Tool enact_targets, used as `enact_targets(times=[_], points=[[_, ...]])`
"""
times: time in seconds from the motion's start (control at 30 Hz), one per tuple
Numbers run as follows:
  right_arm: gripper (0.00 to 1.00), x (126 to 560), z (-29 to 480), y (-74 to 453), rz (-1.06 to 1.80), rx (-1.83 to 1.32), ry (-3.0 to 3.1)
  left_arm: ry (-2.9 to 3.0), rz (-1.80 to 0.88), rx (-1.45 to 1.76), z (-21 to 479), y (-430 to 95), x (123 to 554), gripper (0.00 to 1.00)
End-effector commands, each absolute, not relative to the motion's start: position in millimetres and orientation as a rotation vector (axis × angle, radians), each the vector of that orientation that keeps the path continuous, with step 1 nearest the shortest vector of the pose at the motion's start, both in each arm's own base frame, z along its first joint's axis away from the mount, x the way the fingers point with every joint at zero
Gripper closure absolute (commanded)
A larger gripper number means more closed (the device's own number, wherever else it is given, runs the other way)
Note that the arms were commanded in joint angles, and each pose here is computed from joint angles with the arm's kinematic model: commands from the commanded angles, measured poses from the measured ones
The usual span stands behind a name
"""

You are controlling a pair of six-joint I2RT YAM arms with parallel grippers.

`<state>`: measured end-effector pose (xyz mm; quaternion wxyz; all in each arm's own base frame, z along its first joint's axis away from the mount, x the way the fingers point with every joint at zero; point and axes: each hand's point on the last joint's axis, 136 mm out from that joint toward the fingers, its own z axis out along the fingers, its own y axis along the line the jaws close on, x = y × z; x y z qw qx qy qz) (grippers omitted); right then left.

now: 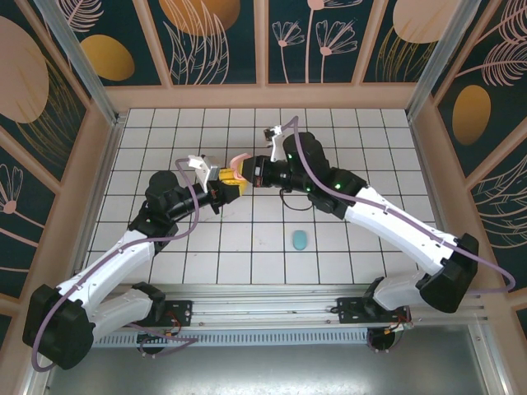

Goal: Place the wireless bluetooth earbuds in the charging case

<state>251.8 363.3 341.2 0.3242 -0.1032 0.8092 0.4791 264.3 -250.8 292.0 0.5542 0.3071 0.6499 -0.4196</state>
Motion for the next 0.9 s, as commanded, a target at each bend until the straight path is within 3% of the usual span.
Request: enact_targets(times=[0.0, 0.87], points=[[0.95, 249.3, 362.5, 371.7, 1.305, -0.319, 2.057, 1.470, -0.961, 0.740, 303.0, -247.5, 260.9, 1.00], [0.92, 243.6, 333.4, 375.6, 1.234, -0.306, 2.164, 1.462, -0.946, 0.730, 308.3, -246.5, 263.5, 1.00]])
